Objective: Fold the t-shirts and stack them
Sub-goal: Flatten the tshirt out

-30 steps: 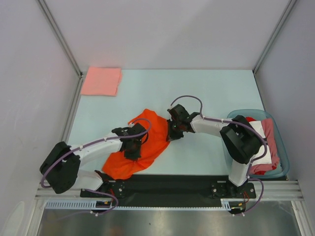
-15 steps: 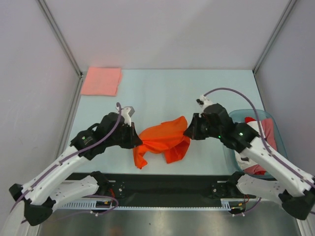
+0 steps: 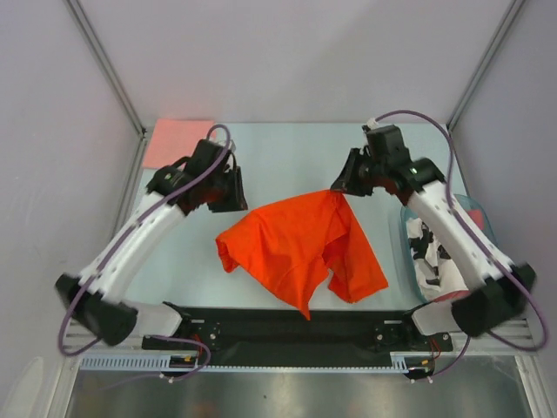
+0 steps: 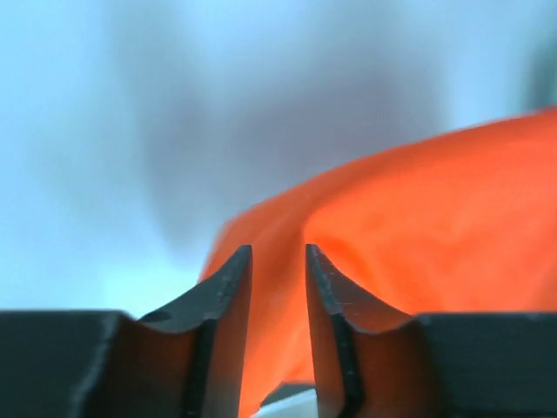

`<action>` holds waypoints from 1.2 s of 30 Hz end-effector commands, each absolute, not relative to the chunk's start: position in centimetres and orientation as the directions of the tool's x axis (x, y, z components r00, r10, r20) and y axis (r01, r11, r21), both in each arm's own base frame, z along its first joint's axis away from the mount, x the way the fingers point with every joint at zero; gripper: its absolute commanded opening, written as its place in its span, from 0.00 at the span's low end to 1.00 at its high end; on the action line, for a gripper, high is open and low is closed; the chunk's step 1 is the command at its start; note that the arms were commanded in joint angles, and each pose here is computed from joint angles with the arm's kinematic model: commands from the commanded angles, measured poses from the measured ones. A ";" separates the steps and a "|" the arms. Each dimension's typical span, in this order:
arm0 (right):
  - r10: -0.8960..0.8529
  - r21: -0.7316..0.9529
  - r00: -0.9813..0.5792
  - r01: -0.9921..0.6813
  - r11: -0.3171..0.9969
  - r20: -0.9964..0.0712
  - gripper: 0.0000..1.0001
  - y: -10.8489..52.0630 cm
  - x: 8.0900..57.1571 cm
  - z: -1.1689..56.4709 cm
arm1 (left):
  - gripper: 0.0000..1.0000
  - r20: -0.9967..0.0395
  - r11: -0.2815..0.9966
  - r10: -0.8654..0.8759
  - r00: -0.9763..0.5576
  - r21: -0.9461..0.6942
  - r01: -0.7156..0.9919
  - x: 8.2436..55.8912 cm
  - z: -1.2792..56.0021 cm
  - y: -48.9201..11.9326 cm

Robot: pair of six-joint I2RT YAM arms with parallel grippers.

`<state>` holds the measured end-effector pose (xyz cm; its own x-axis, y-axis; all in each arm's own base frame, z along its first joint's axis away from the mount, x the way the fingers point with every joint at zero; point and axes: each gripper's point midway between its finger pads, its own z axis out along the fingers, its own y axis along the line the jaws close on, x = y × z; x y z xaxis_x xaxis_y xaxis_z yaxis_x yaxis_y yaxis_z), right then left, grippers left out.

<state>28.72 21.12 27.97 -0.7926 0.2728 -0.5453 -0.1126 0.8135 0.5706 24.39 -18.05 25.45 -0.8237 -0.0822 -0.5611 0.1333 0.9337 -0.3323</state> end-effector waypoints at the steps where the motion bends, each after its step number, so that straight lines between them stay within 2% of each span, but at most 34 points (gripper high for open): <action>1: 0.210 0.505 -0.831 -0.096 0.858 -0.515 0.19 19.9 33.5 24.7 | 0.51 -0.498 0.999 -0.033 -0.867 -0.007 -0.034 28.3 21.1 -11.5; 2: 0.196 0.474 -0.827 -0.094 0.875 -0.527 0.25 19.7 34.3 25.0 | 0.59 -0.526 0.998 -0.025 -0.850 0.034 -0.050 29.5 22.0 -11.0; 3: 0.168 0.441 -0.861 -0.071 0.895 -0.480 0.29 19.3 33.7 23.7 | 0.65 -0.532 0.996 -0.002 -0.847 0.075 -0.050 30.1 22.1 -10.5; 4: 0.157 0.431 -0.869 -0.071 0.900 -0.470 0.34 19.1 33.2 23.6 | 0.71 -0.510 0.996 0.009 -0.860 0.078 -0.036 29.9 22.0 -10.7; 5: 0.137 0.423 -0.884 -0.074 0.903 -0.446 0.36 19.2 32.2 22.7 | 0.73 -0.511 0.998 0.010 -0.860 0.062 -0.025 29.6 22.1 -11.1; 6: 0.130 0.433 -0.874 -0.099 0.896 -0.469 0.39 19.4 30.8 23.5 | 0.73 -0.517 0.999 0.015 -0.856 0.045 -0.009 29.1 22.0 -11.6; 8: 0.128 0.440 -0.875 -0.104 0.892 -0.466 0.48 19.6 28.7 22.6 | 0.74 -0.532 0.997 0.055 -0.845 -0.014 0.074 26.5 21.3 -13.7; 10: 0.116 0.451 -0.891 -0.108 0.886 -0.440 0.51 19.1 25.4 20.5 | 0.74 -0.529 0.972 0.093 -0.844 -0.136 0.192 23.7 20.5 -17.7; 13: 0.074 0.494 -0.909 -0.153 0.856 -0.410 0.54 19.1 21.2 17.9 | 0.77 -0.468 0.935 0.071 -0.881 -0.277 0.223 19.4 17.3 -19.8; 14: 0.067 0.513 -0.920 -0.154 0.845 -0.386 0.60 19.5 20.1 16.2 | 0.79 -0.428 0.905 0.026 -0.904 -0.374 0.203 17.7 15.6 -20.6; 15: 0.063 0.531 -0.912 -0.178 0.828 -0.404 0.61 20.2 20.0 16.9 | 0.79 -0.382 0.903 0.020 -0.924 -0.389 0.181 16.3 14.3 -20.1; 19: -0.030 0.532 -0.924 -0.246 0.810 -0.382 0.63 23.0 17.2 14.5 | 0.79 -0.378 0.904 -0.094 -0.921 -0.420 0.080 15.9 12.5 -18.8; 22: -0.041 0.469 -0.938 -0.209 0.858 -0.344 0.63 23.1 17.4 12.4 | 0.77 -0.379 0.854 -0.108 -0.919 -0.509 0.110 16.3 12.7 -20.4; 23: -0.039 0.443 -0.948 -0.184 0.877 -0.316 0.63 22.7 17.4 11.6 | 0.76 -0.328 0.815 -0.085 -0.941 -0.567 0.123 15.4 12.4 -21.7; 28: 0.107 0.387 -0.958 -0.005 0.922 -0.267 0.63 18.6 18.7 10.4 | 0.74 -0.237 0.732 -0.044 -0.970 -0.669 0.130 14.8 10.2 -26.6; 30: 0.220 0.368 -0.952 0.130 0.921 -0.215 0.63 15.9 18.7 9.7 | 0.69 -0.195 0.687 -0.023 -0.981 -0.716 0.126 14.1 10.0 -28.5; 33: 0.317 0.349 -0.929 0.238 0.906 -0.189 0.62 13.4 17.9 9.4 | 0.65 -0.121 0.687 0.040 -0.992 -0.718 0.116 12.9 8.4 -30.2; 35: 0.342 0.338 -0.919 0.264 0.904 -0.197 0.62 12.6 17.4 9.1 | 0.68 -0.113 0.701 0.084 -0.990 -0.699 0.139 12.8 7.8 -31.3; 36: 0.358 0.337 -0.917 0.285 0.897 -0.178 0.62 12.4 16.8 8.4 | 0.73 -0.104 0.706 0.100 -0.990 -0.694 0.144 12.5 7.5 -31.7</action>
